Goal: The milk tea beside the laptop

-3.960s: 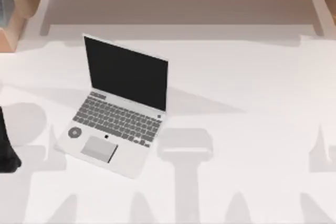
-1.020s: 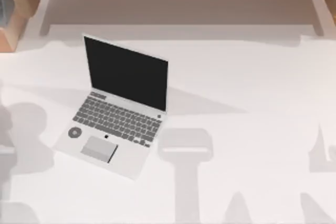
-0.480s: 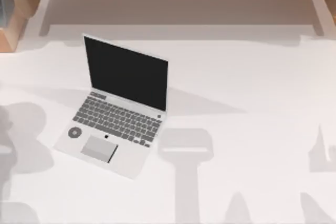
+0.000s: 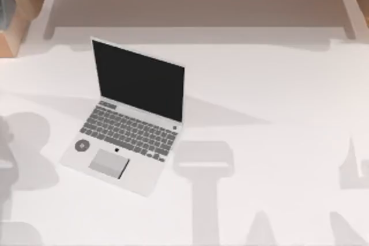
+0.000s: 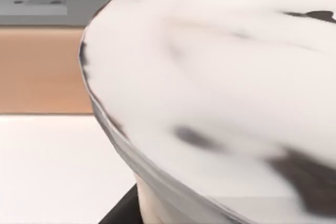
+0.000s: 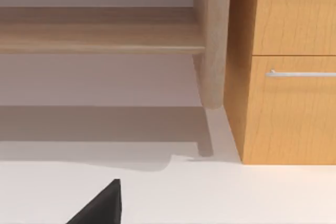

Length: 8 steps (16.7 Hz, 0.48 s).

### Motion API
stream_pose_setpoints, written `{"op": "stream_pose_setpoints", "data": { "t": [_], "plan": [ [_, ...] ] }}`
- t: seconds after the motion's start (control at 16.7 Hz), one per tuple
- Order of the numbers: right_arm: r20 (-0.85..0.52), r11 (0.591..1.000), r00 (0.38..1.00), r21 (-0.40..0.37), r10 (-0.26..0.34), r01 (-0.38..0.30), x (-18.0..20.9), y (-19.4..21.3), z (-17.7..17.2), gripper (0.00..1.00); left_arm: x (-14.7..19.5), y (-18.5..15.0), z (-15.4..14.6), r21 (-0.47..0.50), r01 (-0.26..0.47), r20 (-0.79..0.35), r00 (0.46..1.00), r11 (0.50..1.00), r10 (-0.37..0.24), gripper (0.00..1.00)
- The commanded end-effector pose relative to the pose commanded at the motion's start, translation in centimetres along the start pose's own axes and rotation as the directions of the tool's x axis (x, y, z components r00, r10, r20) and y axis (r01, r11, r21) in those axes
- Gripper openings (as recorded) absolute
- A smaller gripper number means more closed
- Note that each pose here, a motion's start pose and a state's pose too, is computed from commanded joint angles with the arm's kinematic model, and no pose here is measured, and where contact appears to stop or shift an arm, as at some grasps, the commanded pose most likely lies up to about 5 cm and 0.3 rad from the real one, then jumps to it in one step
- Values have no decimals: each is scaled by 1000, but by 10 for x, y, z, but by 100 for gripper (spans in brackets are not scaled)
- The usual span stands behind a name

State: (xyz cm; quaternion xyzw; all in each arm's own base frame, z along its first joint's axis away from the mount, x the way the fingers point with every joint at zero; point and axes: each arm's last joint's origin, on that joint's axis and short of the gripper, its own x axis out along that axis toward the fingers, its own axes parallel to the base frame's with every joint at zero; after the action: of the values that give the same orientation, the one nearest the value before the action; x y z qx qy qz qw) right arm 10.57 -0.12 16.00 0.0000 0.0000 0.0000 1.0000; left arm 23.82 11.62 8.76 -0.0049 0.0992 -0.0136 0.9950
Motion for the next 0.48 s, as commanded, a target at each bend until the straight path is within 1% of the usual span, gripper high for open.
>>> {"op": "stream_pose_setpoints", "data": {
  "t": [0.48],
  "plan": [
    [0,1000,1000,0,0,0,0,0,0,100,-2,0,6,2,-1,0,1000,1000,1,0]
  ]
}}
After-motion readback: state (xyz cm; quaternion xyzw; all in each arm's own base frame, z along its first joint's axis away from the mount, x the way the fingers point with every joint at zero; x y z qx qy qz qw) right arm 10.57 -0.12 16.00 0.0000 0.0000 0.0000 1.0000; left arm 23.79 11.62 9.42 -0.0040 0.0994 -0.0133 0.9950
